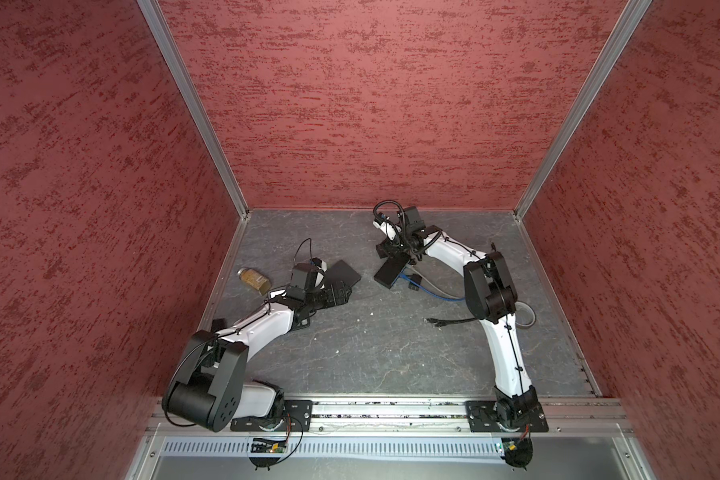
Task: Insert the plug into the switch port
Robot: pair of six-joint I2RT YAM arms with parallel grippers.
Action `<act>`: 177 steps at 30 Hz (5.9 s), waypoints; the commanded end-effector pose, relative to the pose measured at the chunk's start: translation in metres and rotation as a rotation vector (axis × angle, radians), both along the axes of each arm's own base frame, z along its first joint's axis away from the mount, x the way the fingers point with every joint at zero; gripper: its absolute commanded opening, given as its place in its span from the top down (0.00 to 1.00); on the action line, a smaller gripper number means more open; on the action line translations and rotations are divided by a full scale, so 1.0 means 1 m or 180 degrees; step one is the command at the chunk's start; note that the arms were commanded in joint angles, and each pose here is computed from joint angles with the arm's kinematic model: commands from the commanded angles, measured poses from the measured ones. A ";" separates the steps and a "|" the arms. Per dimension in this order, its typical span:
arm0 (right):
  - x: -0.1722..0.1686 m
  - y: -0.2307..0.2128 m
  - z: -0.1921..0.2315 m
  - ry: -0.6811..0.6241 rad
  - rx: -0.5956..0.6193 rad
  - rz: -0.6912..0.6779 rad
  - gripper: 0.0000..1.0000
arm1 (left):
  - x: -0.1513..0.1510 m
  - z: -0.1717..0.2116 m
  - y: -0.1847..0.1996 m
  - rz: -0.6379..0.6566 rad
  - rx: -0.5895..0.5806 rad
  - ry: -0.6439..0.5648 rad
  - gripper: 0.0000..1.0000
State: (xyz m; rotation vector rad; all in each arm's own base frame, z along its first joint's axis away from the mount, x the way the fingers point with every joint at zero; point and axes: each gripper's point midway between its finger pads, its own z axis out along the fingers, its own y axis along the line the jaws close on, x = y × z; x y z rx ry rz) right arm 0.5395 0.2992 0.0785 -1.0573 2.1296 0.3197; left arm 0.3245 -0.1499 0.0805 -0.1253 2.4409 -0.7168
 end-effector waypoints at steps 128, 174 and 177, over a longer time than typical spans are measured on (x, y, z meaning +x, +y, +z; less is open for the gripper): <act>-0.106 0.055 0.095 -0.0386 0.0995 0.0070 0.46 | -0.006 0.000 0.025 0.0148 0.0020 -0.0044 0.00; 0.066 -0.038 -0.031 0.0495 0.0428 -0.1711 0.45 | -0.009 -0.022 0.044 0.0289 0.0065 0.0126 0.00; 0.066 -0.040 -0.038 0.0509 0.0394 -0.1733 0.49 | -0.009 -0.023 0.045 0.0295 0.0062 0.0135 0.00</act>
